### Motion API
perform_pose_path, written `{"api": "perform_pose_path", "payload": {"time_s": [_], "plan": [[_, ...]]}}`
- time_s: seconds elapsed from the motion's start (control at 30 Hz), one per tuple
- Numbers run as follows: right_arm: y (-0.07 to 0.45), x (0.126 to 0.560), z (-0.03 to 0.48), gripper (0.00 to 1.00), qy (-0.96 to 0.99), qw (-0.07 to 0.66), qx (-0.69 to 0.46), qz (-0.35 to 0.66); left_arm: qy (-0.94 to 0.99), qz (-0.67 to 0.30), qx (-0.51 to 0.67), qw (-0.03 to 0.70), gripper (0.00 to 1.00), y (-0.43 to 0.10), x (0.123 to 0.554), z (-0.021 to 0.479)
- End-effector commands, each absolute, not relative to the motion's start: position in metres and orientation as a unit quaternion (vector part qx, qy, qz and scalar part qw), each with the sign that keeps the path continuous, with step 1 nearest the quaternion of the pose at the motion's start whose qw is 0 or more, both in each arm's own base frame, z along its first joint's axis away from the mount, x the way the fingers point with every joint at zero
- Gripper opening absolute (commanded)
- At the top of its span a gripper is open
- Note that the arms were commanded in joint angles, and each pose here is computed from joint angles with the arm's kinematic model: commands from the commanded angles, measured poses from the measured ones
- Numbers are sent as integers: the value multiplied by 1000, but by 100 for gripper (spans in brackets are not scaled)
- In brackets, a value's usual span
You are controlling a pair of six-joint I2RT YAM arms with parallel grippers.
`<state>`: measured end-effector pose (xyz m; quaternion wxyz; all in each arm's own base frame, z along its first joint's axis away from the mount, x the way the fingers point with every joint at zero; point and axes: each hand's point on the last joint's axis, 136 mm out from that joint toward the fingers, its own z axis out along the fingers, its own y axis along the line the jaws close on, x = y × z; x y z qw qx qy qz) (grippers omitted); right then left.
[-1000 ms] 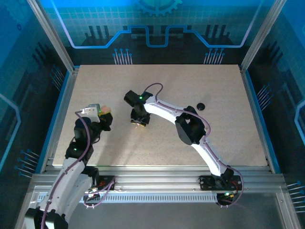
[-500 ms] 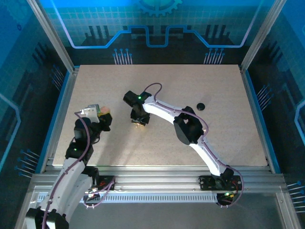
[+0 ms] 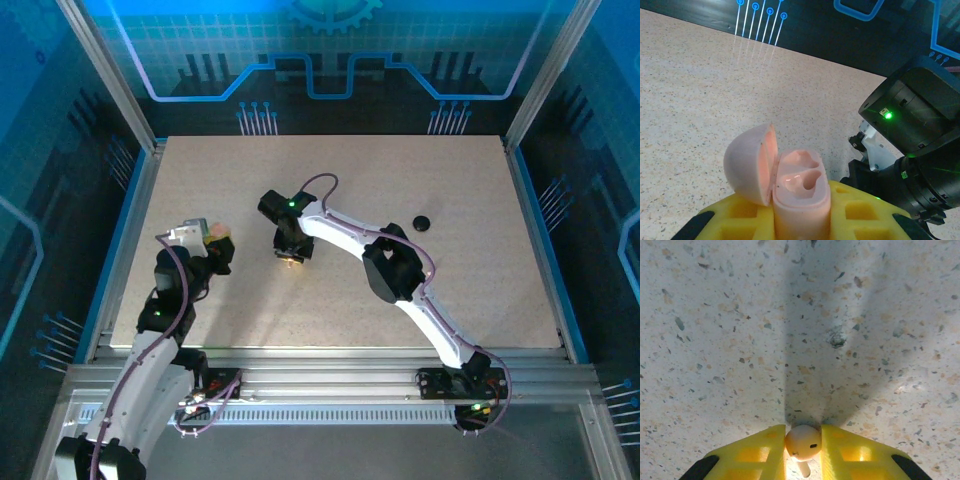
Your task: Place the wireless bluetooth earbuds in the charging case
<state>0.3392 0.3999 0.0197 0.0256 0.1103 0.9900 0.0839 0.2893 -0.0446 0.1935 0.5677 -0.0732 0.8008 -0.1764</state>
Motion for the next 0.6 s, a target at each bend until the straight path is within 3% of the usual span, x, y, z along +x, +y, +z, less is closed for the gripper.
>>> {"api": "perform_pose_path", "payload": {"time_s": [0.0,0.23,0.57], "plan": [[391,337,1,22,993,12,107,58,792,-187,-78,576,20,-44,290,197],[386,340,20,21,993,31,99,58,798,-202,-66,564,20,-52,291,192],[357,344,85,21,985,121,96,76,788,-266,-20,554,19,-82,294,194]]}}
